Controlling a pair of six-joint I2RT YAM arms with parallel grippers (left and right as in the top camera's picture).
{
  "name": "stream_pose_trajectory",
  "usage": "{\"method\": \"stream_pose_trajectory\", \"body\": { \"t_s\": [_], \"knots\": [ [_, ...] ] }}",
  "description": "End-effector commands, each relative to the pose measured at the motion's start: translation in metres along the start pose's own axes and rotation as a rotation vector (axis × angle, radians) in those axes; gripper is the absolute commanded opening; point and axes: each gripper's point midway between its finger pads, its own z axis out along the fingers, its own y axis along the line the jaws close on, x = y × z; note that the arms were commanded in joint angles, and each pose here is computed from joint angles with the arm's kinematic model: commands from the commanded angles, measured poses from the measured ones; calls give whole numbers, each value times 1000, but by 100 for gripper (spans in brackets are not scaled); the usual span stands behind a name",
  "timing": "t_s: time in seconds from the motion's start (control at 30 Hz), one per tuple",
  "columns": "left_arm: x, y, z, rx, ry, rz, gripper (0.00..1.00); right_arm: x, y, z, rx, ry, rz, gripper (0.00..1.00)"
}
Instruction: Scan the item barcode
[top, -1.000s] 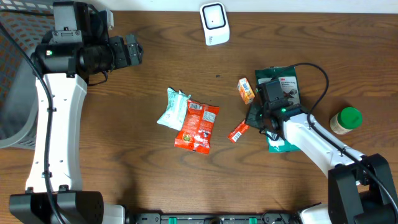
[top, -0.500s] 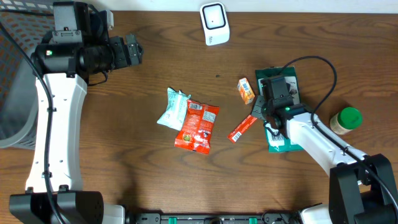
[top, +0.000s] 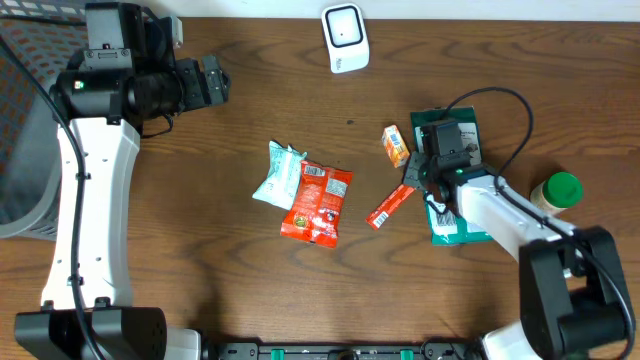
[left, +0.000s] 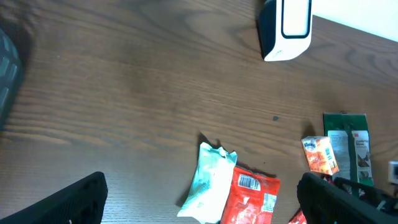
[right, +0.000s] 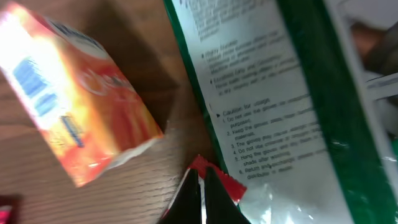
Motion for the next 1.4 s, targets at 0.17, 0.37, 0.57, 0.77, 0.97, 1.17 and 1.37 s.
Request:
{"method": "stream_pose_trajectory", "body": {
  "t_s": [0.17,0.37,0.57,0.77,0.97,1.17,1.37],
  "knots": [
    [-2,-2,-1,9,-2,10,97,14,0,9,-19,53,-47,1],
    [-2,-2,-1,9,-2,10,98,32,-1,8,-22,128,-52,1],
    [-2,-2,-1,9,-2,10,98,57,-7,3,14,225,-59,1],
    [-2,-2,-1,9,-2,10,98,89,-5,-6,42,334,-65,1],
    [-2,-2,-1,9,-2,10,97,120,18,-17,30,395,-159,1],
    [-2,-2,-1,9,-2,10,97,143,41,-40,10,415,-231,1],
    [-2,-2,-1,9,-2,10,98,128,56,-74,-75,342,-252,1]
  ]
}}
